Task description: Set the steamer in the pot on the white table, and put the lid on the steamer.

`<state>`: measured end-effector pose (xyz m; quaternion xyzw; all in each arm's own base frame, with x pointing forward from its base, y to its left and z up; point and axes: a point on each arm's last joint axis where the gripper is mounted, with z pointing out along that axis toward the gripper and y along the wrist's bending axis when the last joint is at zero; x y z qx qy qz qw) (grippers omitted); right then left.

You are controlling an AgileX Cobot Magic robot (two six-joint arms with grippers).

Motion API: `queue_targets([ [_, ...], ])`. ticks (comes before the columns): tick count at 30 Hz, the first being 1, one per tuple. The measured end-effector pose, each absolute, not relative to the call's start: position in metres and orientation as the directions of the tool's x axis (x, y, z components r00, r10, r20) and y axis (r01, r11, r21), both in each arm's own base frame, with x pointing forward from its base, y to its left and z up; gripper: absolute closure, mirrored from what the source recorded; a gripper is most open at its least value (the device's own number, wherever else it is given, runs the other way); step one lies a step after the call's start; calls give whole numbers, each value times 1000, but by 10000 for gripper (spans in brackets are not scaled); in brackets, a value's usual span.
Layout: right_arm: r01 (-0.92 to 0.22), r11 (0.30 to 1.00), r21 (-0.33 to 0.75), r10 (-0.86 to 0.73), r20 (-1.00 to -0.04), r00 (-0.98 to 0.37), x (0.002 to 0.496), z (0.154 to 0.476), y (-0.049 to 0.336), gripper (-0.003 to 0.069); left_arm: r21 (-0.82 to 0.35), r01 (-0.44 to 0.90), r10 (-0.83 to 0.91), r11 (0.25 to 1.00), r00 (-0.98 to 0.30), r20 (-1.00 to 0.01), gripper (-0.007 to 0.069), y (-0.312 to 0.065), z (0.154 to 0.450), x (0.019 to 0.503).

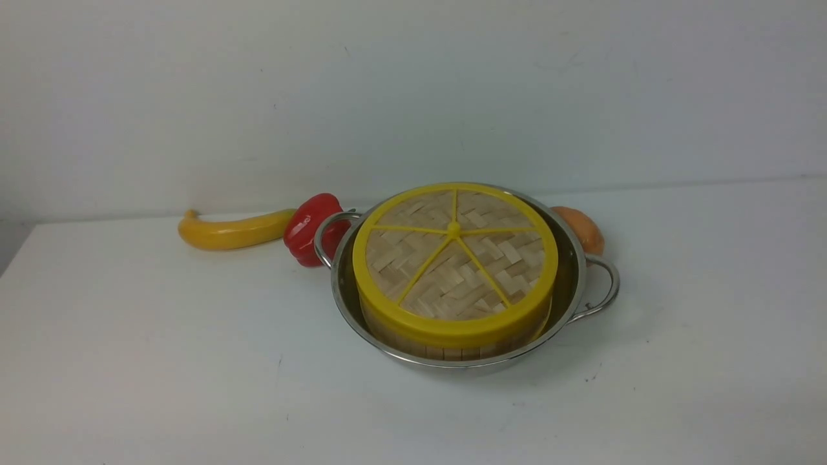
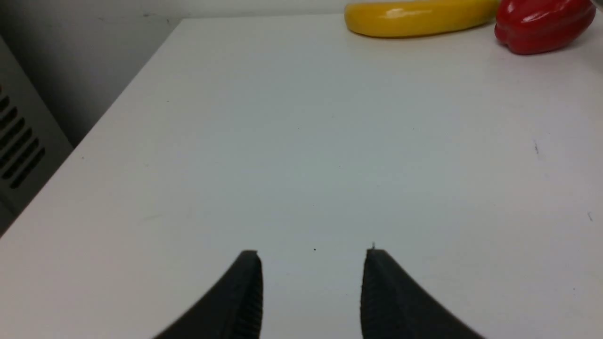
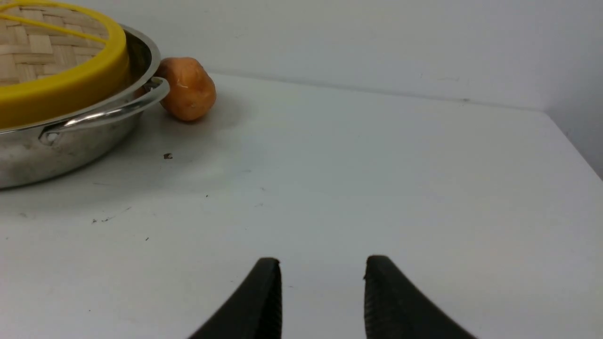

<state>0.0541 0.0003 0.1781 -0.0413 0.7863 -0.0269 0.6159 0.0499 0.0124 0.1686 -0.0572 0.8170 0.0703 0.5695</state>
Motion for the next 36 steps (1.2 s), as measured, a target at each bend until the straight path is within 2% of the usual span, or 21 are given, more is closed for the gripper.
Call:
queue_targets([
  [13,-32,995,-93,-98,-966,-238,54,178,0,421,0,-169,-57,986,-328,-943,344,11,169,51],
  [36,-32,995,-93,-98,-966,-238,54,178,0,421,-8,-168,-64,986,-327,-943,344,10,169,51],
])
